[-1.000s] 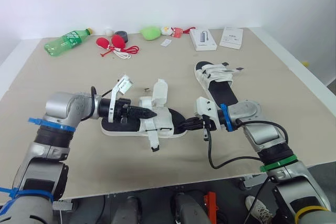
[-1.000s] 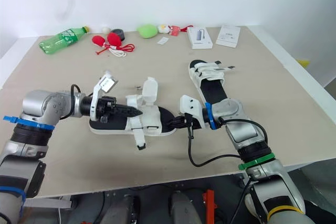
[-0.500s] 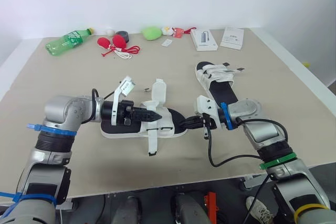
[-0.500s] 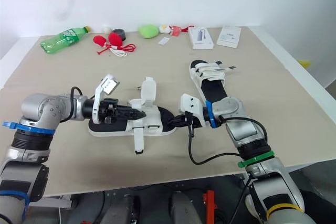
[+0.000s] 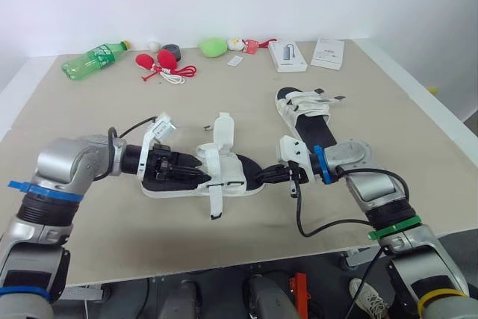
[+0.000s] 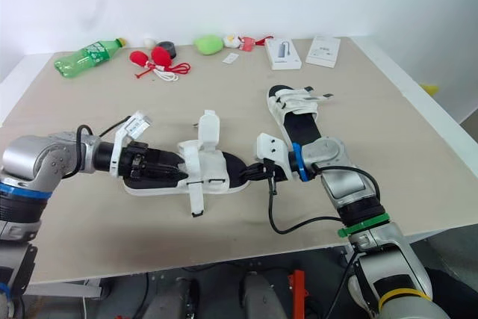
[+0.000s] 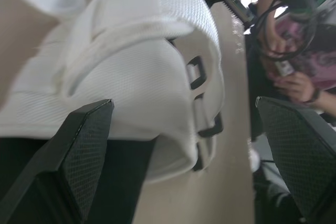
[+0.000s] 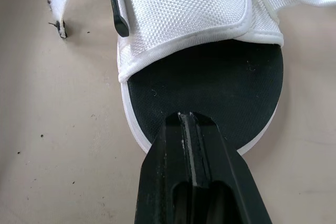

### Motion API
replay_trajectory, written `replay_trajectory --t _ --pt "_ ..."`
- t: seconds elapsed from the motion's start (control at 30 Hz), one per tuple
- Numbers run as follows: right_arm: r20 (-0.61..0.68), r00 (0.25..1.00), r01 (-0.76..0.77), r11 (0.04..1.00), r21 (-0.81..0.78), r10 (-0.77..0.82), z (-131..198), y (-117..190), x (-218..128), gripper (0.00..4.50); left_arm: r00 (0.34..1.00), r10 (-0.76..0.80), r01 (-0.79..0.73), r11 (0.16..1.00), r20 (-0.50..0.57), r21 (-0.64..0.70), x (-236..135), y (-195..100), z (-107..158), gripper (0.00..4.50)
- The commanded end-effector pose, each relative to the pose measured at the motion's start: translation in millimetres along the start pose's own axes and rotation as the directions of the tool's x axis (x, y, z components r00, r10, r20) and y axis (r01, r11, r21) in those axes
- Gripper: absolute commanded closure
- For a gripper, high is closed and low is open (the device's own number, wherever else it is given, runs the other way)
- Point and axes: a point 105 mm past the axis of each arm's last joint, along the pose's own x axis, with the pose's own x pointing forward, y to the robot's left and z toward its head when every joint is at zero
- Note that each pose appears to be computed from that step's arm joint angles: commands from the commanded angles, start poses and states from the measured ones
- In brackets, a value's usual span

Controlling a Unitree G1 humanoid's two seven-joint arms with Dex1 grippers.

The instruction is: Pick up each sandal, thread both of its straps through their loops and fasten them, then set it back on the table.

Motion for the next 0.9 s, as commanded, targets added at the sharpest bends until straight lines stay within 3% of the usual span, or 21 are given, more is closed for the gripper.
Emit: replay_trajectory --t 0.03,0.17,0.3,0.43,0.57,0.9 --pt "0.002 1.000 -0.004 1.000 -0.015 0.004 2 0 0 4.50 0.997 -0.072 0.070 0.996 0.027 0.062 -13 -27 17 0.02" --pt "0.002 1.000 -0.009 1.000 -0.014 0.009 1 -1 1 4.50 0.969 -0.220 0.213 0.974 -0.115 -0.070 -23 -65 -21 0.02" --pt "0.005 1.000 -0.012 1.000 -0.016 0.012 2 -2 2 4.50 0.990 -0.098 0.087 0.990 -0.099 -0.106 -20 -50 -52 0.02" --pt "0.008 1.000 -0.017 1.000 -0.017 0.017 2 -2 4 4.50 0.999 0.041 -0.042 0.998 -0.013 -0.049 -10 -32 -54 0.02" --pt "0.009 1.000 -0.019 1.000 -0.019 0.020 3 -2 5 4.50 0.996 0.093 -0.093 0.996 0.005 0.014 2 -25 -58 0.02" --pt "0.005 1.000 -0.015 1.000 -0.020 0.015 3 -3 4 4.50 0.998 0.005 -0.002 0.999 0.066 -0.033 35 -38 -59 0.02"
